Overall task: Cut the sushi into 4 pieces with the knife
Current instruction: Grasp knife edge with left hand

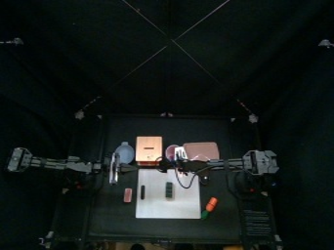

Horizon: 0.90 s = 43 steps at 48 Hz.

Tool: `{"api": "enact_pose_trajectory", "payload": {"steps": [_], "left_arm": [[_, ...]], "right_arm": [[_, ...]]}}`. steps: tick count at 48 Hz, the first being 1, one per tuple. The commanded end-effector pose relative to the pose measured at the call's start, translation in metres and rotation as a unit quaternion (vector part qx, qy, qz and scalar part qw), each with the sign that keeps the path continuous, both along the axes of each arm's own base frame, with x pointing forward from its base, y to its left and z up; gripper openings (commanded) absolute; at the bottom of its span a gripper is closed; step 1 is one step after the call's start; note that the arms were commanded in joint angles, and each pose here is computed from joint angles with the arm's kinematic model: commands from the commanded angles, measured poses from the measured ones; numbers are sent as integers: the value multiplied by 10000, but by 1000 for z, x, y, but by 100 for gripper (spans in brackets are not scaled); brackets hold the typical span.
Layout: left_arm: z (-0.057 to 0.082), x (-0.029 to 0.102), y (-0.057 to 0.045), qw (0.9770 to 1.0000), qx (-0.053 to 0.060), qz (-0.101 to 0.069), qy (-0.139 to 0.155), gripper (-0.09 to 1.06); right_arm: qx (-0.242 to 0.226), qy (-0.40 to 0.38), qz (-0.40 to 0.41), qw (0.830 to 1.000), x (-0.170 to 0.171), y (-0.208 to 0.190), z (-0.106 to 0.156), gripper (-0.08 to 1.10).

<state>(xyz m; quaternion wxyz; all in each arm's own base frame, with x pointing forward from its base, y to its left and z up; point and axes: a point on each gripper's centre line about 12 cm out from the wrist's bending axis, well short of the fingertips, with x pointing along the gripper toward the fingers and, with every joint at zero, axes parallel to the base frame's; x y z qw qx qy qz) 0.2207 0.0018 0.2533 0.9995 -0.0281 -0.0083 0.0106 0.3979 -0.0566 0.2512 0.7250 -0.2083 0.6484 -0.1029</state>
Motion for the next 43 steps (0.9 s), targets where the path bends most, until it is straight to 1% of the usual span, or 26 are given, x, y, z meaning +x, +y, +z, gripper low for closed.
{"api": "enact_pose_trajectory", "payload": {"steps": [1,10,16,25,28,34,39,43], "left_arm": [[5,2,1,10000,8,18,-92,-2],[5,2,1,10000,9,34,-92,-2],[5,2,2,9999,9,57,-92,-1],[6,2,4,9999,25,94,-137,-1],[7,2,5,9998,19,107,-168,-1],[10,1,6,9995,16,137,-298,-1],[13,1,7,9990,22,180,-420,-1],[16,1,9,9982,21,217,-550,-1]], "right_arm": [[-10,-283,-89,9996,1,-3,31,26],[59,-660,-219,9976,-3,-5,64,25],[264,-992,-368,9940,-12,-8,85,25],[550,-1663,-548,9830,-28,-9,115,25],[644,-1925,-583,9774,-33,-8,123,25],[860,-2560,-572,9611,-43,-6,137,25],[1129,-3101,-601,9421,-49,-4,141,25],[1323,-3477,-630,9261,-56,-1,136,25]]}}
